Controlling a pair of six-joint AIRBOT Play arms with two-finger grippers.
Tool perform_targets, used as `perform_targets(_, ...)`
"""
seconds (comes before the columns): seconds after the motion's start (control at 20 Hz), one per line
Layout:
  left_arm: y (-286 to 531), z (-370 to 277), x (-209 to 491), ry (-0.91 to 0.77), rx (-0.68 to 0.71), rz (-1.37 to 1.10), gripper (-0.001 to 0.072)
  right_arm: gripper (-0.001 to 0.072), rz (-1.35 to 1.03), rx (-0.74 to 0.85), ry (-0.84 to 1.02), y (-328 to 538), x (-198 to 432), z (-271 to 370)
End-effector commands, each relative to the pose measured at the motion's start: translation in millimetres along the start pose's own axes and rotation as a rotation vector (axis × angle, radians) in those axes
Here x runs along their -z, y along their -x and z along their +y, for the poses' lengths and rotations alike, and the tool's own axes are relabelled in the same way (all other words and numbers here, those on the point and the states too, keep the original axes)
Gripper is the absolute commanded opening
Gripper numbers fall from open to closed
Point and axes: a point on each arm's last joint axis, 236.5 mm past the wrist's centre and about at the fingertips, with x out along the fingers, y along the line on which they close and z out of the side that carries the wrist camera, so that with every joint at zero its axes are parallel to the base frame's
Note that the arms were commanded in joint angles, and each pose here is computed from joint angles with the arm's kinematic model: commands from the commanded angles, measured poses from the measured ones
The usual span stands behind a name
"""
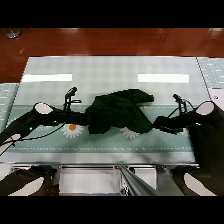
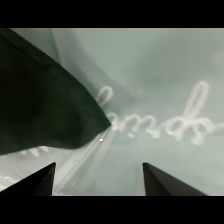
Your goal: Fold the shirts.
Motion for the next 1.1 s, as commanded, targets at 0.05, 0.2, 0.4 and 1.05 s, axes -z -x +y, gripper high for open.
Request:
perform_targets(0.05, 1, -3, -1, -0.004, 0.01, 0.004, 0.0026, 0.0613, 0.088, -0.059, 0.011, -39, -2, 29)
perform_targets(0.2, 3, -7, 3, 0.002, 0.03, 0.028, 0.0026, 0.0613, 0.103, -0.099, 0.04, -49, -18, 59)
perform_targets(0.4, 9, -10, -6, -0.002, 0.039, 0.011, 0.0026, 0.0021, 0.106, -0.113, 0.105, -54, -37, 88)
perform_targets(1.05, 373, -196, -189, -0.455, -0.064, -0.913, 0.0025, 0.0029, -0.996, -0.073, 0.669, 418, -113, 263)
